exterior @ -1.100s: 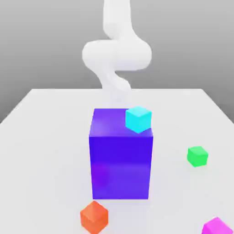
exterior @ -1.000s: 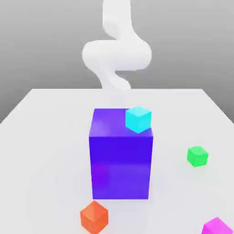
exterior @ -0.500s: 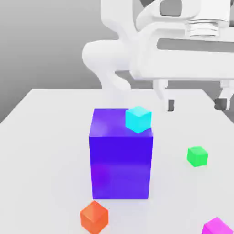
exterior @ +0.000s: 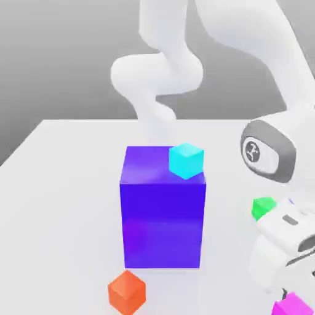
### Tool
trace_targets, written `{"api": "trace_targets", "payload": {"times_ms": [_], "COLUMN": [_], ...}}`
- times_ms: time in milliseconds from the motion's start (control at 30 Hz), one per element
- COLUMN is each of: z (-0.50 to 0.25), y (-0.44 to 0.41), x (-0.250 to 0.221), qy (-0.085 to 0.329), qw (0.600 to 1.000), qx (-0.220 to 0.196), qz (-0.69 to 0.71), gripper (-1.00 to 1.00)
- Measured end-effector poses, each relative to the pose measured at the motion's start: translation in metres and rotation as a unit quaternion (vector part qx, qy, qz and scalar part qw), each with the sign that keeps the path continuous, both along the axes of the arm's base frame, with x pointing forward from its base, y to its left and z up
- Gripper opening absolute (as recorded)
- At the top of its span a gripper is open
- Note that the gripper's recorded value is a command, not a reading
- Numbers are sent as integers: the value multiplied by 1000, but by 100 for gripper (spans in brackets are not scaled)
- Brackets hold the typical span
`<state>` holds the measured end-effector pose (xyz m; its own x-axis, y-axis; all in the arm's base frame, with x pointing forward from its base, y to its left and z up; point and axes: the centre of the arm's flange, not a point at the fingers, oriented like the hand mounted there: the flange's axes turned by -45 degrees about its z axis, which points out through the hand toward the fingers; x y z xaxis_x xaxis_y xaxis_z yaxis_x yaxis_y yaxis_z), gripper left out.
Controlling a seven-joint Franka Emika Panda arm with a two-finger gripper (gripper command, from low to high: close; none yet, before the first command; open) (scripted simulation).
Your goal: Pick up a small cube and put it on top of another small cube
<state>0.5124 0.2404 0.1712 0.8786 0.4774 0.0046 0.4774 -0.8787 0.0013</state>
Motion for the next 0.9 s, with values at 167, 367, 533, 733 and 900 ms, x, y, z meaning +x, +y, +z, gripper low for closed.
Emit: {"api": "trace_targets", "payload": {"times_ms": [167,367,533,733,900], "z": [-40,-28,32,68,81], "y": [1,1,20,66,86], "x": [-2,-1,-28,-128,-223], "qy": [2,2,7,17,18], "qw": [1000,1000,1000,993,980], "qx": [0,0,13,39,36], "qz": [1,1,25,110,194], "gripper": [-100,-100,-100,-100,-100]}}
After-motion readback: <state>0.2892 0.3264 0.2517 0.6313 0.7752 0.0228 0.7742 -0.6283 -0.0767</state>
